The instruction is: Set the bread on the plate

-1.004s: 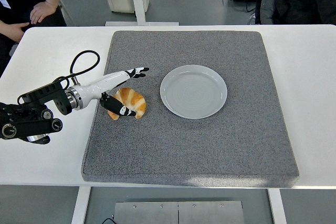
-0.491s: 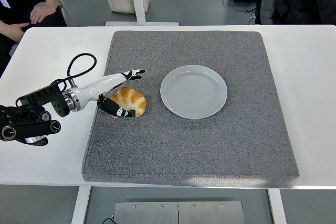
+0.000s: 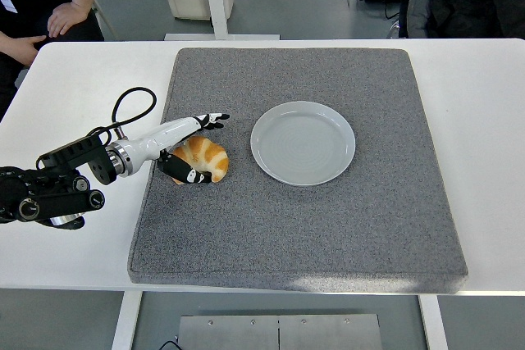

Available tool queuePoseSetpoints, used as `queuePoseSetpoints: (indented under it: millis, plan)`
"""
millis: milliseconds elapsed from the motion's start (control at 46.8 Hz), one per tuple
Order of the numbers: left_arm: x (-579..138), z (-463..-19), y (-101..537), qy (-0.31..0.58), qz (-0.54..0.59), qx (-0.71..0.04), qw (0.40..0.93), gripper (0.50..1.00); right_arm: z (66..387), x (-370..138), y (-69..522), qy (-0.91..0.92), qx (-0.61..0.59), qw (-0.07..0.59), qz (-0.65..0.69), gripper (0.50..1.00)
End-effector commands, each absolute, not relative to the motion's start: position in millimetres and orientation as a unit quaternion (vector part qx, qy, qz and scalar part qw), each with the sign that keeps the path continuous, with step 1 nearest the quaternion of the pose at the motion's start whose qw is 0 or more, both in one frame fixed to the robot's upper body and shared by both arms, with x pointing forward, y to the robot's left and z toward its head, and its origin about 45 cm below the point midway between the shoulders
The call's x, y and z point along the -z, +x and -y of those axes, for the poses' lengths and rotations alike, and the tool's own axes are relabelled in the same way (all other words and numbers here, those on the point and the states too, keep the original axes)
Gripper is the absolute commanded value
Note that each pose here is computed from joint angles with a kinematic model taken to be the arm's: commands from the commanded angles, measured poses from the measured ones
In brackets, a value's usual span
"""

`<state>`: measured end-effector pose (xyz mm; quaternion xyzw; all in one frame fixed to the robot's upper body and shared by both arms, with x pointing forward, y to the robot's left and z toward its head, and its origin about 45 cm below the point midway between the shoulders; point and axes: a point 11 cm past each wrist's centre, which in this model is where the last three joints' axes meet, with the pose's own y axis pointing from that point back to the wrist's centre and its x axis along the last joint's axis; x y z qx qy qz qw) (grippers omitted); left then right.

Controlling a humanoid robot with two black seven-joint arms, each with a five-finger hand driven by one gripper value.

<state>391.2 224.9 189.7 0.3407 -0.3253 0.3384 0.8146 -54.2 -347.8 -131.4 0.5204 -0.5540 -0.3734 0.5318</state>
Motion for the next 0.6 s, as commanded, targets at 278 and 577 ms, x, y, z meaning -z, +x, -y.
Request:
queuePoseSetpoints:
  millis: [278, 577]
  plan:
    - [-199, -222, 393, 0.316, 0.35, -0.324, 0.82, 0.5, 348, 131, -54, 0.521, 0.373, 0.532, 0.553, 1.0]
    - [-214, -227, 405, 0.311, 0.373, -0.328, 0.81, 0.5, 348, 131, -54, 0.521, 0.373, 0.532, 0.553, 1.0]
